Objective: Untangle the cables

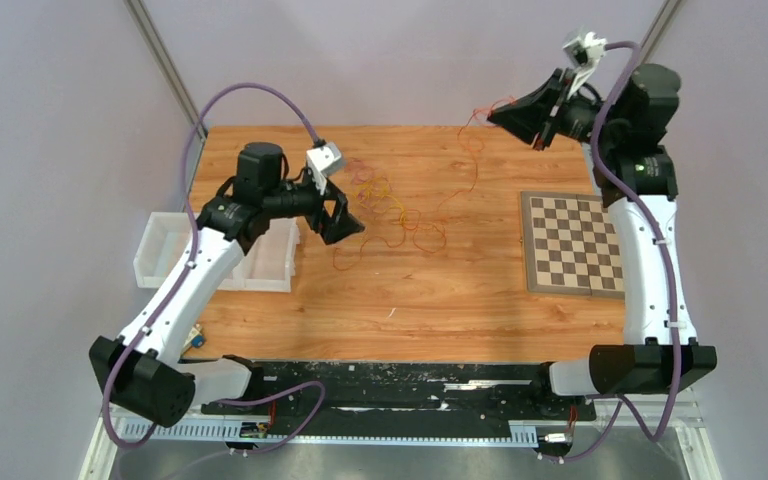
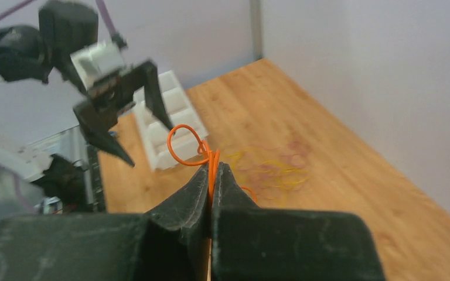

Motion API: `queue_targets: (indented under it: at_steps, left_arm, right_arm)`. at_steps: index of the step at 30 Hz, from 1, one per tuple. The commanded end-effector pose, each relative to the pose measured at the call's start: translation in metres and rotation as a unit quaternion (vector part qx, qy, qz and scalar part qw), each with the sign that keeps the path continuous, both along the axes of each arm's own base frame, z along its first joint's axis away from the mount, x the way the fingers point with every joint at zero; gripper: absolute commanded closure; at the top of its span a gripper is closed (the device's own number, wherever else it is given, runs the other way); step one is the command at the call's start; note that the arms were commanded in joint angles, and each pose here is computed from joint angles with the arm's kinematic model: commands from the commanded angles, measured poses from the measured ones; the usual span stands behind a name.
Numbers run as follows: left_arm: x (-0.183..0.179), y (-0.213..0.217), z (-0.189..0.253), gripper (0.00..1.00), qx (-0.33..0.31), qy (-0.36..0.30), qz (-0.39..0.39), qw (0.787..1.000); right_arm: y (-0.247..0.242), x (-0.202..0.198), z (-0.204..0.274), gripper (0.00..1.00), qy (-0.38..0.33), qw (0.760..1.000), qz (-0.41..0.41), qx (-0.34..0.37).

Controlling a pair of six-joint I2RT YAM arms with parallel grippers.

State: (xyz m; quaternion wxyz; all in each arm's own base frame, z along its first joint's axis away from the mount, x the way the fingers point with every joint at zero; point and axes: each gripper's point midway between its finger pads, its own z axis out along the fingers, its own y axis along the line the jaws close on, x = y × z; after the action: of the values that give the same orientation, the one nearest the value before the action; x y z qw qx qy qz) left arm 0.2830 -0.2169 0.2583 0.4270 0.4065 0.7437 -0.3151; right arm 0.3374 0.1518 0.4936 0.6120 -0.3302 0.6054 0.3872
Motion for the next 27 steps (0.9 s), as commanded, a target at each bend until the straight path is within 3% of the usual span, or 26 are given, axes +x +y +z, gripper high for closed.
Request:
queue_targets:
  at_steps: [1, 8, 19, 23, 27]
  left_arm:
    - [-0.026, -0.024, 0.123, 0.0, -0.121, -0.095, -0.05, 0.987]
    - [-0.043, -0.062, 0.149, 0.06, -0.135, -0.105, -0.093, 0.981]
    - [-0.038, -0.099, 0.134, 0.21, -0.126, -0.06, -0.118, 0.983]
    - [-0.039, -0.108, 0.126, 0.35, -0.112, -0.036, -0.13, 0.985]
    - [-0.046, -0.11, 0.128, 0.68, -0.104, -0.028, -0.154, 0.982]
  right_arm:
    - [0.046, -0.047, -0.034, 1.0, 0.053, 0.99, 0.13, 0.0]
    - [0.088, -0.081, -0.074, 1.0, 0.089, 0.974, 0.209, -0.012]
    - [0.109, -0.101, -0.098, 1.0, 0.115, 0.959, 0.257, -0.021]
    - [0.112, -0.103, -0.099, 1.0, 0.112, 0.958, 0.263, -0.023]
    - [0.113, -0.102, -0.1, 1.0, 0.113, 0.958, 0.261, -0.025]
